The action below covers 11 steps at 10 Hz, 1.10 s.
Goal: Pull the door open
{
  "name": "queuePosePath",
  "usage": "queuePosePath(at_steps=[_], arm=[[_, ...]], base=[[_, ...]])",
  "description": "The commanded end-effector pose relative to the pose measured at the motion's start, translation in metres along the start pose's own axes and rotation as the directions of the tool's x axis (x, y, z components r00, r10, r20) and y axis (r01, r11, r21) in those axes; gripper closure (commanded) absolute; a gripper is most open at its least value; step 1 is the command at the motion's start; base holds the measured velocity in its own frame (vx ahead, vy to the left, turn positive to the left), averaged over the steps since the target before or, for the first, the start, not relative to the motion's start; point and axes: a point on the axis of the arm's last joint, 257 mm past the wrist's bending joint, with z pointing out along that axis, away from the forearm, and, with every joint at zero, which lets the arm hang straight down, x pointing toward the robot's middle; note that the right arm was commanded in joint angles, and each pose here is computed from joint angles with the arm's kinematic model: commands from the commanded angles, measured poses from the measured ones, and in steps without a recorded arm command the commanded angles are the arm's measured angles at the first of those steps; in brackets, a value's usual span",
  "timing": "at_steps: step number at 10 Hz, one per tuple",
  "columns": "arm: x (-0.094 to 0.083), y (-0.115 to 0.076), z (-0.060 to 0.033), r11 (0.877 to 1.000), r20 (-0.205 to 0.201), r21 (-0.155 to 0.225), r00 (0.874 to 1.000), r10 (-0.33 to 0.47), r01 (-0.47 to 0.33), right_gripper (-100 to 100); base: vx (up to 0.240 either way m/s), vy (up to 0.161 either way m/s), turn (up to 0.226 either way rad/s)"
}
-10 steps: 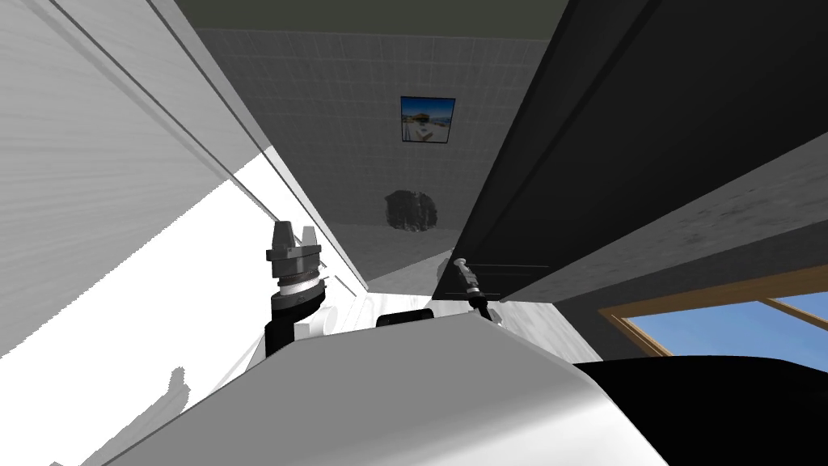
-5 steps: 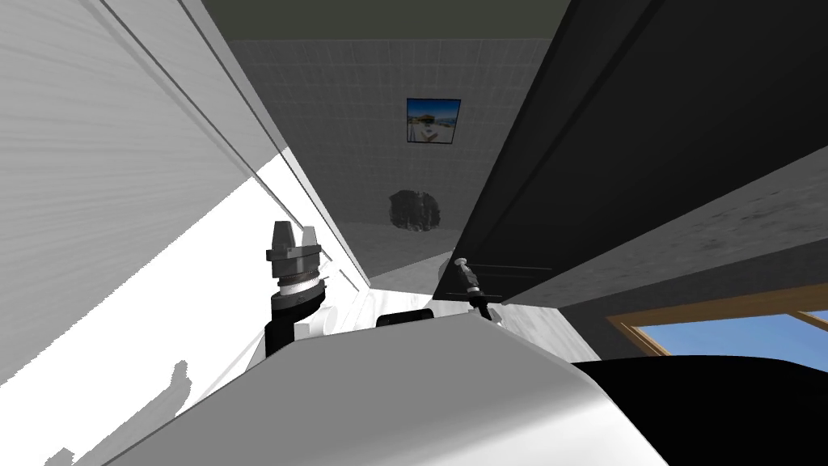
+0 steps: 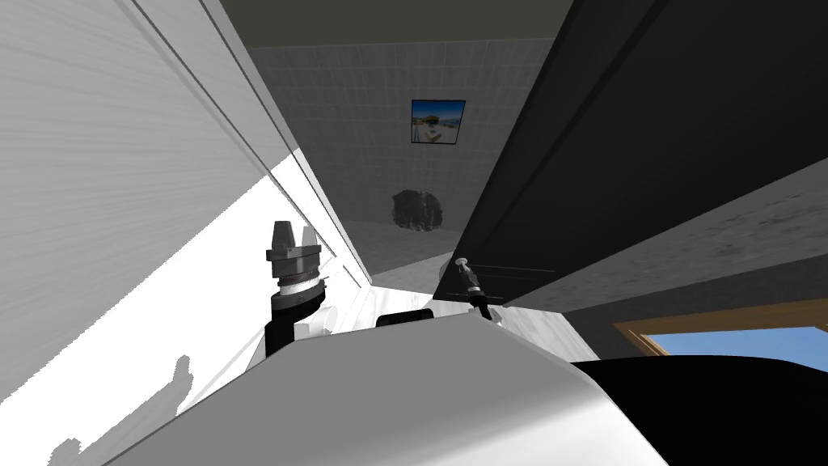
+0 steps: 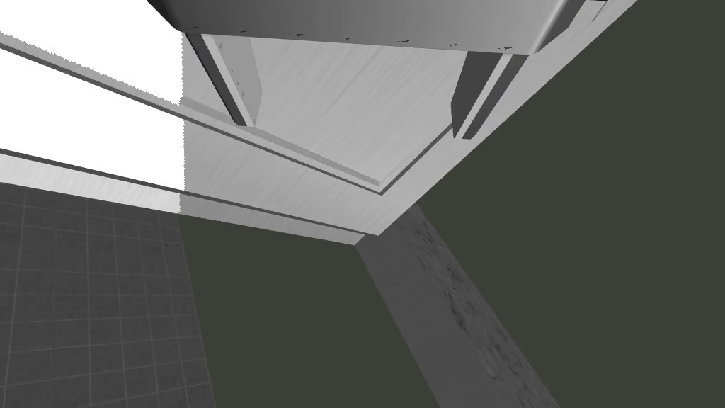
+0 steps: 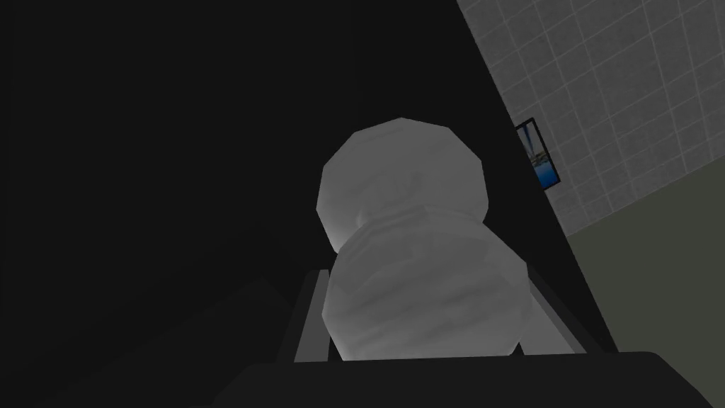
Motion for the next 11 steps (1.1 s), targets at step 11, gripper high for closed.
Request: queuePosePath(at_steps=[11], arm=[[-0.0035,-0.0091,0.0024,0.954,0.035,0.032,0.954,0.298,-0.299,100]], base=[[-0.039,-0.017,0.061]])
